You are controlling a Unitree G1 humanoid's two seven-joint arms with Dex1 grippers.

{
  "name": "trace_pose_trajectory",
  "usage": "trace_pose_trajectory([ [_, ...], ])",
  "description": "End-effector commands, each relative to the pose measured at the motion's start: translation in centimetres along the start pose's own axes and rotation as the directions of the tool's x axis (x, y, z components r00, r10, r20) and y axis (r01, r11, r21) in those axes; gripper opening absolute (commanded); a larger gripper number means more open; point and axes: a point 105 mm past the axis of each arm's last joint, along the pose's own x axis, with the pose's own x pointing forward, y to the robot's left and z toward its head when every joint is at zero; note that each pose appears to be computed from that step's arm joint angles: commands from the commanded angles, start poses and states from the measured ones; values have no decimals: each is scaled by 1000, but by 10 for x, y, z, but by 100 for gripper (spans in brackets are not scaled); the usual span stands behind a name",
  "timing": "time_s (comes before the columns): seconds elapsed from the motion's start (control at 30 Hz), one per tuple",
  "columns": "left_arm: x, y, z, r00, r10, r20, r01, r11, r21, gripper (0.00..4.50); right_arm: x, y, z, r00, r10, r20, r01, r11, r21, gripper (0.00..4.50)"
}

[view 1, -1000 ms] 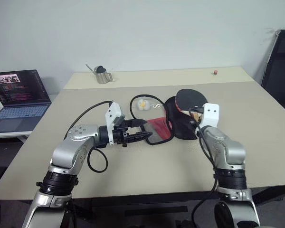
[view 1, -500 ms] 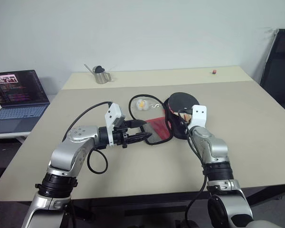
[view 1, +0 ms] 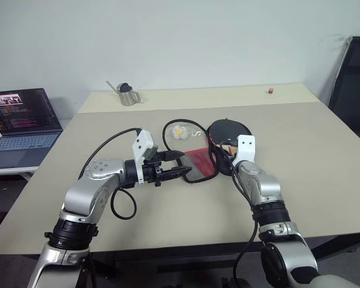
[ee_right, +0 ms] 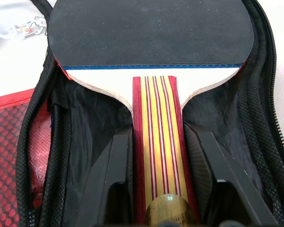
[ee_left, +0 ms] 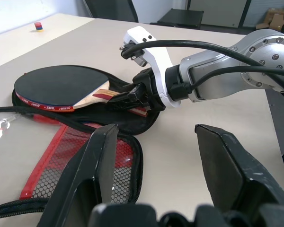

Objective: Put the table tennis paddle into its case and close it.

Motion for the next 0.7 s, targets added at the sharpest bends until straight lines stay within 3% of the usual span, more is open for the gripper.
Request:
trace_pose_trajectory([
  [0.03,-1,-4,14,999,-12,37,11,999,42,284,-4,13,28,996,29,88,-28,1000,-10,119],
  [0.1,-1,-5,14,999,-14,36,12,999,41,284,-4,15,29,995,39,91,-39,999,-2,119],
  [0.4,-1,-5,13,999,-13,37,12,999,38,284,-9,16,35,993,35,112,-37,999,16,430],
  [0.6,-6,1,11,999,36,35,-37,999,31,284,-26,25,53,980,143,140,-145,989,4,446],
  [0.7,-12,15,5,991,130,18,-130,991,30,284,-54,41,72,911,364,193,-358,931,-64,446],
])
